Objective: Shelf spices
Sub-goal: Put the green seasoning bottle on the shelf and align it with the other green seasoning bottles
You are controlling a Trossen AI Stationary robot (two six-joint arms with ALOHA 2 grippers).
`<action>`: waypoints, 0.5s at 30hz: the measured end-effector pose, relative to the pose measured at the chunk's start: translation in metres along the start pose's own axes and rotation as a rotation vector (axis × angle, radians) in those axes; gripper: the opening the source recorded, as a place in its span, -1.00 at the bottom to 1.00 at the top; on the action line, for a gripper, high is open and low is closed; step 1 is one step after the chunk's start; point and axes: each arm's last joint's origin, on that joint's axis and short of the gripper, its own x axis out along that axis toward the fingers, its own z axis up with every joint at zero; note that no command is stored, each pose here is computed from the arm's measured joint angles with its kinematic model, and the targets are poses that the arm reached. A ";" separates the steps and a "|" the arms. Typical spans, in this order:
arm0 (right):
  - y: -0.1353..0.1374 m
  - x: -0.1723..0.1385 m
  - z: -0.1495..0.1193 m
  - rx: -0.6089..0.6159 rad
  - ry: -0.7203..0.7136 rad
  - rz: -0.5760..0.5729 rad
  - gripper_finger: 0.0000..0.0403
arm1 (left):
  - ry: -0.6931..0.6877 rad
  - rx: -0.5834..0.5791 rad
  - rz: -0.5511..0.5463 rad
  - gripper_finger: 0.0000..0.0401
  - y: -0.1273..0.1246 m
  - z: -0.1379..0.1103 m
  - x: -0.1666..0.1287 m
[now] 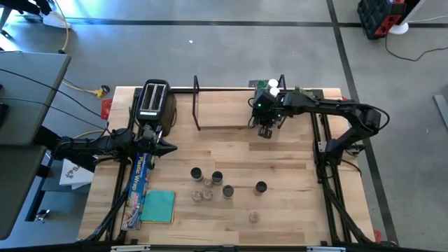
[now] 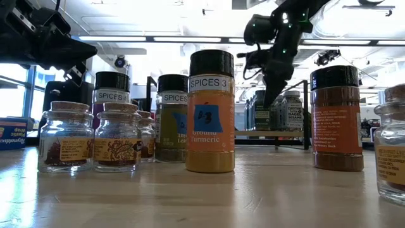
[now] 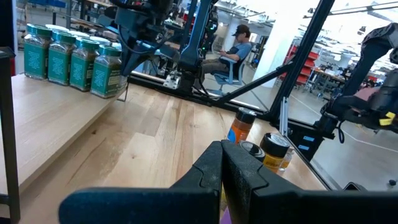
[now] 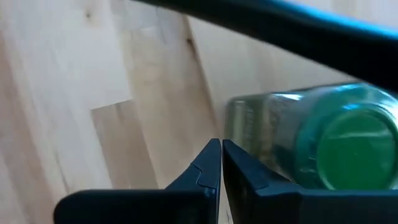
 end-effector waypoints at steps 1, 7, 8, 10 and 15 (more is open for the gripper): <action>0.000 0.000 0.000 0.013 0.002 -0.007 -0.96 | 0.000 0.000 0.000 -1.00 0.000 0.000 0.000; -0.003 0.000 -0.004 0.030 0.046 -0.050 -0.96 | 0.000 0.000 0.000 -1.00 0.000 0.000 0.000; -0.003 0.000 -0.004 0.030 0.050 -0.055 -0.96 | 0.000 0.000 0.000 -1.00 0.000 0.000 0.000; -0.003 -0.002 -0.006 0.036 0.058 -0.060 -0.96 | 0.000 0.000 0.000 -1.00 0.000 0.000 0.000; 0.001 -0.020 -0.008 0.115 0.004 -0.064 -0.96 | 0.000 0.000 0.000 -1.00 0.000 0.000 0.000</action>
